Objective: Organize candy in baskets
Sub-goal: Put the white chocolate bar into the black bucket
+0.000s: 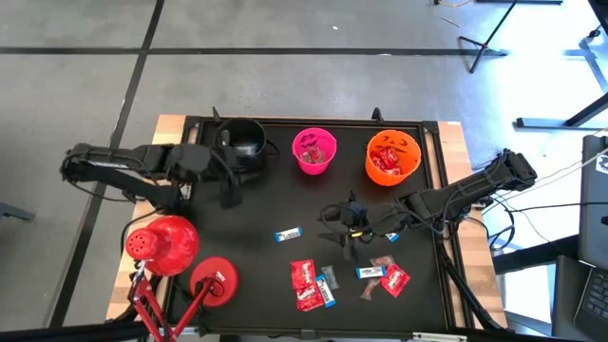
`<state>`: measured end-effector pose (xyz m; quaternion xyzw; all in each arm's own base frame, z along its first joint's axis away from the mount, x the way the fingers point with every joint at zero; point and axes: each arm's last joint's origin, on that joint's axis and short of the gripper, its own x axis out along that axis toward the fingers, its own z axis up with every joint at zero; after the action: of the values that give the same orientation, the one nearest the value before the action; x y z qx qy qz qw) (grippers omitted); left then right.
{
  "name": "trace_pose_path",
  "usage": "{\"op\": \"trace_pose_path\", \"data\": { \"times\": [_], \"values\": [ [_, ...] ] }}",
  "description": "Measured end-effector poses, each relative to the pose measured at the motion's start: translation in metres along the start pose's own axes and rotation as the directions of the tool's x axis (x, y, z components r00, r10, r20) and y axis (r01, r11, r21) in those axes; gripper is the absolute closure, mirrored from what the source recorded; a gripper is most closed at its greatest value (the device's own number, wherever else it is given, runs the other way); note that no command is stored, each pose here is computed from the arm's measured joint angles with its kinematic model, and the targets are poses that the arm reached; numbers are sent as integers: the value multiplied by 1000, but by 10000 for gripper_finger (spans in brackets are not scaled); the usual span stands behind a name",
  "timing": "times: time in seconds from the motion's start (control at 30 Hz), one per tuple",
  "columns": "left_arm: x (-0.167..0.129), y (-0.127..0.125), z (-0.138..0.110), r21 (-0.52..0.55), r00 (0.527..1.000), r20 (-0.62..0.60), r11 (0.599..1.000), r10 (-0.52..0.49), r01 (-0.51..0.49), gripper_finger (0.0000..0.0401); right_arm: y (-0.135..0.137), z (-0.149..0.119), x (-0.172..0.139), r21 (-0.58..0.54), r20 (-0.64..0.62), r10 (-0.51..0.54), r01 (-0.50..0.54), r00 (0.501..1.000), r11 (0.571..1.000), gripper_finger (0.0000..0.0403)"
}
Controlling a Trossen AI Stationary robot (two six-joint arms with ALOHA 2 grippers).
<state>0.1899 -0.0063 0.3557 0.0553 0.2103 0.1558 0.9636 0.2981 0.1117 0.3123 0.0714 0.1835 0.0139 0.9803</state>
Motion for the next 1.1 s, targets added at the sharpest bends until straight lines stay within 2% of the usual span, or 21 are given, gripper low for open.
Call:
{"op": "trace_pose_path", "data": {
  "times": [0.33,0.57,0.87,1.1],
  "values": [
    [30,-45,-10,104,983,-120,983,-141,154,220,0,0,0,-40,5,1,0,1000,999,210],
    [52,-61,-18,87,965,-190,976,-180,200,220,0,0,0,-52,5,1,-1,1000,999,210],
    [61,-69,-15,17,951,-150,961,-271,276,220,0,0,0,-59,4,1,0,1000,998,210],
    [67,-78,-10,-19,951,-91,955,-296,295,220,0,0,0,-59,3,0,0,1000,998,210]
  ]
}}
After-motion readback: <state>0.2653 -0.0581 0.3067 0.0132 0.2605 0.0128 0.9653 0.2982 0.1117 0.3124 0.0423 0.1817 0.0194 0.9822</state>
